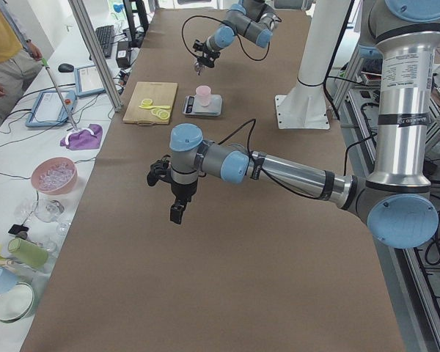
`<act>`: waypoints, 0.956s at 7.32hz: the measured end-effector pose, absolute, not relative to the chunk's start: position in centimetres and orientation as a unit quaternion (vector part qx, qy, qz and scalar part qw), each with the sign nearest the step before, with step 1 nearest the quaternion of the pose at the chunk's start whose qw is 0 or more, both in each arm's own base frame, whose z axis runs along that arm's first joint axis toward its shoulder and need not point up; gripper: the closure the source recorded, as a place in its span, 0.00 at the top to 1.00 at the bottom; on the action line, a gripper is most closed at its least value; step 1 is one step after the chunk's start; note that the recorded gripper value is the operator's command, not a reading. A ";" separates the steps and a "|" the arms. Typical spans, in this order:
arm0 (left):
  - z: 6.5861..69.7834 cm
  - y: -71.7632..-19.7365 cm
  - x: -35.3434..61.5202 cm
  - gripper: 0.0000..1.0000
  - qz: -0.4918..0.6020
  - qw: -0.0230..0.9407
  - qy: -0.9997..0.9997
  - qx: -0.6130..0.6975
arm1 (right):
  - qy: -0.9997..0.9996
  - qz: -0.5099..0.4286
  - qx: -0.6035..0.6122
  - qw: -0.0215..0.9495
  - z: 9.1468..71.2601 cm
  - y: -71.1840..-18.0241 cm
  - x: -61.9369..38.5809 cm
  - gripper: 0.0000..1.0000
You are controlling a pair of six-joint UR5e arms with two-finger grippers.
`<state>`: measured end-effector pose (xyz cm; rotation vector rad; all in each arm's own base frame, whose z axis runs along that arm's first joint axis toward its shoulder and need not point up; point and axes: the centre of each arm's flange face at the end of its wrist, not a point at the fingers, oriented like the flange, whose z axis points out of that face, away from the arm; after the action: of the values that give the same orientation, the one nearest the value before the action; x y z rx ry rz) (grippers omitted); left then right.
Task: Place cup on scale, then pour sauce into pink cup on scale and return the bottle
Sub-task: 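Tilt the bottle spout over the pink cup to pour with the right gripper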
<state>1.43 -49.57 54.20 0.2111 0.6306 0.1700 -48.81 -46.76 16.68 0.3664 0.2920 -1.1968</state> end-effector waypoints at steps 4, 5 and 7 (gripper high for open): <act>54.3 -49.6 1.5 0.98 0.083 0.941 0.311 0.102 | 0.160 -0.570 0.172 0.788 16.7 -46.4 -49.3 0.00; 54.3 -49.5 1.6 0.98 0.084 0.939 0.319 0.099 | 0.167 -0.575 0.171 0.783 16.6 -46.3 -49.3 0.00; 54.3 -49.4 1.8 0.98 0.085 0.935 0.332 0.096 | 0.180 -0.581 0.171 0.775 16.5 -46.3 -49.3 0.00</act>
<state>1.80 -49.40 54.27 0.1954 0.6788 0.1740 -49.26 -46.33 16.47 0.3695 0.3904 -1.2566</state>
